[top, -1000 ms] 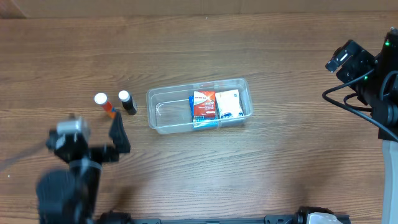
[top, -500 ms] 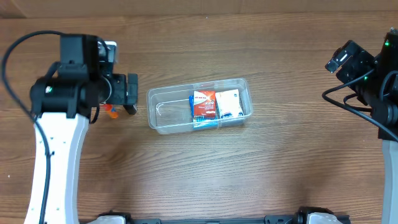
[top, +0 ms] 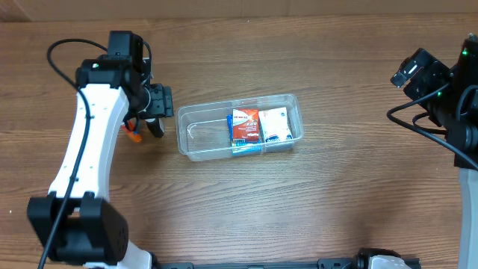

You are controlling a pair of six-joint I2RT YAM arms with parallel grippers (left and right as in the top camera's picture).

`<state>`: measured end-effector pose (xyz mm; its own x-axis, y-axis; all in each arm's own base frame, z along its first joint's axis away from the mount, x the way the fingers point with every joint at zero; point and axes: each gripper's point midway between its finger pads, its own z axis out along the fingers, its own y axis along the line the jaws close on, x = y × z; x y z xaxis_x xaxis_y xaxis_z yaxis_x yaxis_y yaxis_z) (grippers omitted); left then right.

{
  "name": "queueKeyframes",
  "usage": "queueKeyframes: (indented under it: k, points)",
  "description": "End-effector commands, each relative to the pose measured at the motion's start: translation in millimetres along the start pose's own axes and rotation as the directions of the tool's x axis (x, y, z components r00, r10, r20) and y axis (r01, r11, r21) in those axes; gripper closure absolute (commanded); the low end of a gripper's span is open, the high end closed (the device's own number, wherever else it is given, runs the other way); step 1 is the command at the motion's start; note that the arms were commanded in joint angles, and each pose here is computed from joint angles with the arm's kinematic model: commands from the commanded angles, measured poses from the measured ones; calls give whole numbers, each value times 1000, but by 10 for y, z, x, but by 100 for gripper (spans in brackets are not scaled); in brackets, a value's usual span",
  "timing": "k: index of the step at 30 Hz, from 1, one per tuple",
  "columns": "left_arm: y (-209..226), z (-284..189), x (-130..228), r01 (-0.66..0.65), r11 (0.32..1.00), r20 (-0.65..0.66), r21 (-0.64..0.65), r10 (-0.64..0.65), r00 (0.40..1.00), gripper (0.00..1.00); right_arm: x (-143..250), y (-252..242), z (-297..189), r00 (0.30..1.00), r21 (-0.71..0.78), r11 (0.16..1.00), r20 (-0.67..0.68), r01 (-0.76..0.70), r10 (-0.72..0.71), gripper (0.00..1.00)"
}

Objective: Pack container
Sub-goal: 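Reach left gripper down and grasp the dark bottle by its cap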

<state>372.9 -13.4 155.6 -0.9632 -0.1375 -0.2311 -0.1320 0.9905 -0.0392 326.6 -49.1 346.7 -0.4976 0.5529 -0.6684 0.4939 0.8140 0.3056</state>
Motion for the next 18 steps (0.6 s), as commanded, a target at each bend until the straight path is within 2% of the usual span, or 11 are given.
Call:
queueKeyframes:
  k: [1, 11, 13, 15, 18]
  points:
    - [27, 119, -87, 73, 997, -7, -20, -73, 997, 24, -28, 12, -6, 1000, -7, 1000, 8, -3, 3, 0]
    - [50, 324, -137, 81, 996, -24, -41, -82, 996, 32, -28, 12, -6, 1000, -7, 1000, 8, -3, 3, 0]
    - [84, 327, -136, 82, 995, -22, -61, -83, 996, 30, -28, 12, -6, 1000, -7, 1000, 8, -3, 3, 0]
    - [169, 333, -124, 100, 989, -17, -110, -103, 995, 22, -28, 12, -6, 1000, -7, 1000, 8, -3, 3, 0]
    - [201, 350, -130, 103, 987, -9, -127, -105, 994, 18, -28, 12, -6, 1000, -7, 1000, 8, -3, 3, 0]
